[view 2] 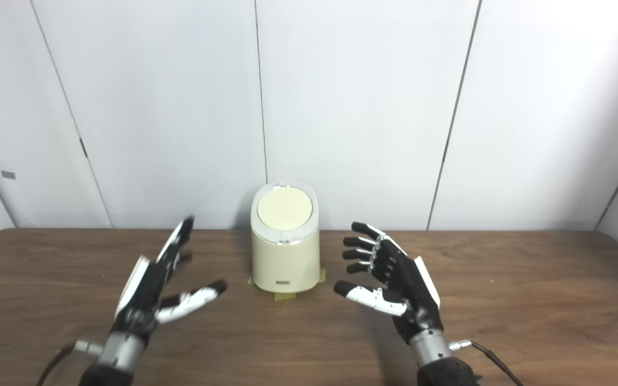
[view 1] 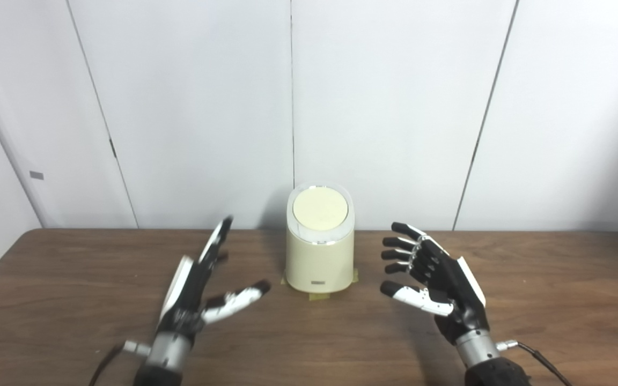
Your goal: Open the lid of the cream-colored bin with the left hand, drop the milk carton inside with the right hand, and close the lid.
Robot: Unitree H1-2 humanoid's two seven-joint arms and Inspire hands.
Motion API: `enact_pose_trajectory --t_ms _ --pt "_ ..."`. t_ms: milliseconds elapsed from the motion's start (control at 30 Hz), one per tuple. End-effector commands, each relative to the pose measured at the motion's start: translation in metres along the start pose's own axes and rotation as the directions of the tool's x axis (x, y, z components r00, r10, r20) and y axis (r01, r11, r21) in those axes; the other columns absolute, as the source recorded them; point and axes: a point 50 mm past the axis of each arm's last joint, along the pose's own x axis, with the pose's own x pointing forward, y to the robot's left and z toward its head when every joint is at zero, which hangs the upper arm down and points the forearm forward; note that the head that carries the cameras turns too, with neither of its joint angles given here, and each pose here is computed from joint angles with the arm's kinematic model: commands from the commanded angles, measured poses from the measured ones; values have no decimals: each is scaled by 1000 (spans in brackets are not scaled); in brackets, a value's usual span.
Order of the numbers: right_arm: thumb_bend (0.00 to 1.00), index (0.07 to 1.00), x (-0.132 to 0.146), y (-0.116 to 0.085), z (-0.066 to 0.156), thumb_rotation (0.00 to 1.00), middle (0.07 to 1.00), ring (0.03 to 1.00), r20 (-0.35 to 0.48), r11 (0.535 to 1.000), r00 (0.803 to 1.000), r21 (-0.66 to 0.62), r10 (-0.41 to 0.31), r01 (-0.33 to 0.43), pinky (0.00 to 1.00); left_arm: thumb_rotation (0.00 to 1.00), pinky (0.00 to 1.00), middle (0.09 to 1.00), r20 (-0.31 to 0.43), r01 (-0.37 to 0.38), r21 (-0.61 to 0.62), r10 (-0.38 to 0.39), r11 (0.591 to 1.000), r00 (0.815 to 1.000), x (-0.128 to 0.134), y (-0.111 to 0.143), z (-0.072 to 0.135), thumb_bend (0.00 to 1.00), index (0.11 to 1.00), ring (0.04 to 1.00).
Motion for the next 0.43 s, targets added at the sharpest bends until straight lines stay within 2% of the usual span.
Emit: enact_pose_trajectory --t_ms 0,200,300,400 --pt "833 777 10 0 19 264 736 680 71 1000 997 7 7 -8 588 304 698 863 65 -31 -72 36 997 997 12 1 14 789 844 834" --pt "828 783 2 -6 17 228 769 681 75 999 997 47 -16 12 581 273 599 776 50 -15 -129 22 992 998 8 5 7 775 770 723" --pt "841 785 0 -9 16 261 775 687 77 1000 997 10 -22 21 581 267 555 728 54 -6 -143 14 990 998 9 5 8 782 750 670" --pt "855 783 0 -10 15 268 770 684 79 1000 996 8 -28 28 582 262 557 727 59 -3 -155 12 988 998 8 4 9 797 755 671"
